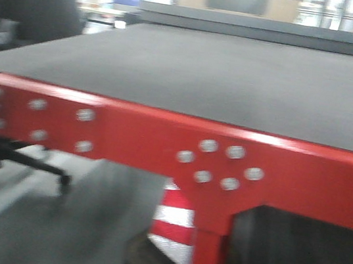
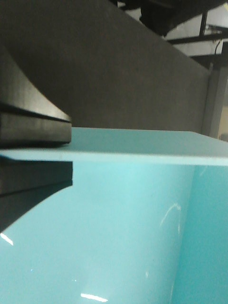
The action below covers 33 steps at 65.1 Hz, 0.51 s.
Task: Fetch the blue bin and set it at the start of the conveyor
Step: 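Drive up to the red-framed conveyor holding the bin with both grippers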
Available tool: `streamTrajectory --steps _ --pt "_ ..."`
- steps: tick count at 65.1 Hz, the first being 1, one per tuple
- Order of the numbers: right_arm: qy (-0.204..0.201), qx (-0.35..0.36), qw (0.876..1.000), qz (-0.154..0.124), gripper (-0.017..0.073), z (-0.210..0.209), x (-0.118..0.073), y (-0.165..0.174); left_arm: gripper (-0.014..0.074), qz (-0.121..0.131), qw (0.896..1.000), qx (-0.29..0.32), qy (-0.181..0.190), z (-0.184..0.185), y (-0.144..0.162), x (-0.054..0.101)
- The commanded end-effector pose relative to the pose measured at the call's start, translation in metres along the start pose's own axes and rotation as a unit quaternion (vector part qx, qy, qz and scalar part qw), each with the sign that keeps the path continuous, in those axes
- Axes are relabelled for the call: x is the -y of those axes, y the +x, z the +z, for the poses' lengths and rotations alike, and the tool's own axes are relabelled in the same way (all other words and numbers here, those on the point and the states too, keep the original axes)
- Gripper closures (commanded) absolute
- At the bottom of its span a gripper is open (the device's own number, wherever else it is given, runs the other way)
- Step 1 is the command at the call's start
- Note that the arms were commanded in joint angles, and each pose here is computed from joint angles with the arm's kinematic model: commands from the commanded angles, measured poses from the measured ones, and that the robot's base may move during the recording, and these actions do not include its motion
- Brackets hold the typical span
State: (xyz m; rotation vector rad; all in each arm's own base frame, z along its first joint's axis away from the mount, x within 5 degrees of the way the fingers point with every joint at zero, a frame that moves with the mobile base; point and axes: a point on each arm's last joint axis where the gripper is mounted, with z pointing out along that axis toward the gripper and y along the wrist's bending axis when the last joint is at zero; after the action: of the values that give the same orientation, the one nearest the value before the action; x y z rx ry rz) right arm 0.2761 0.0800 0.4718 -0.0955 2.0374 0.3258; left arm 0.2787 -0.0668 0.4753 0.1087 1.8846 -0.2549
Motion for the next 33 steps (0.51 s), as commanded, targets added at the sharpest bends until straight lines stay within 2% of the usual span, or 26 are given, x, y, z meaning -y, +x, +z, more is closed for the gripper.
streamTrajectory --steps 1,33 --pt "0.015 0.025 0.999 -0.023 0.0711 -0.0089 0.0041 -0.0063 0.0705 -0.002 0.999 0.040 0.001 -0.0067 -0.0100 -0.0002" --pt "0.015 0.025 0.999 -0.023 0.0711 -0.0089 0.0041 -0.0063 0.0705 -0.002 0.999 0.040 0.001 -0.0067 -0.0100 -0.0002"
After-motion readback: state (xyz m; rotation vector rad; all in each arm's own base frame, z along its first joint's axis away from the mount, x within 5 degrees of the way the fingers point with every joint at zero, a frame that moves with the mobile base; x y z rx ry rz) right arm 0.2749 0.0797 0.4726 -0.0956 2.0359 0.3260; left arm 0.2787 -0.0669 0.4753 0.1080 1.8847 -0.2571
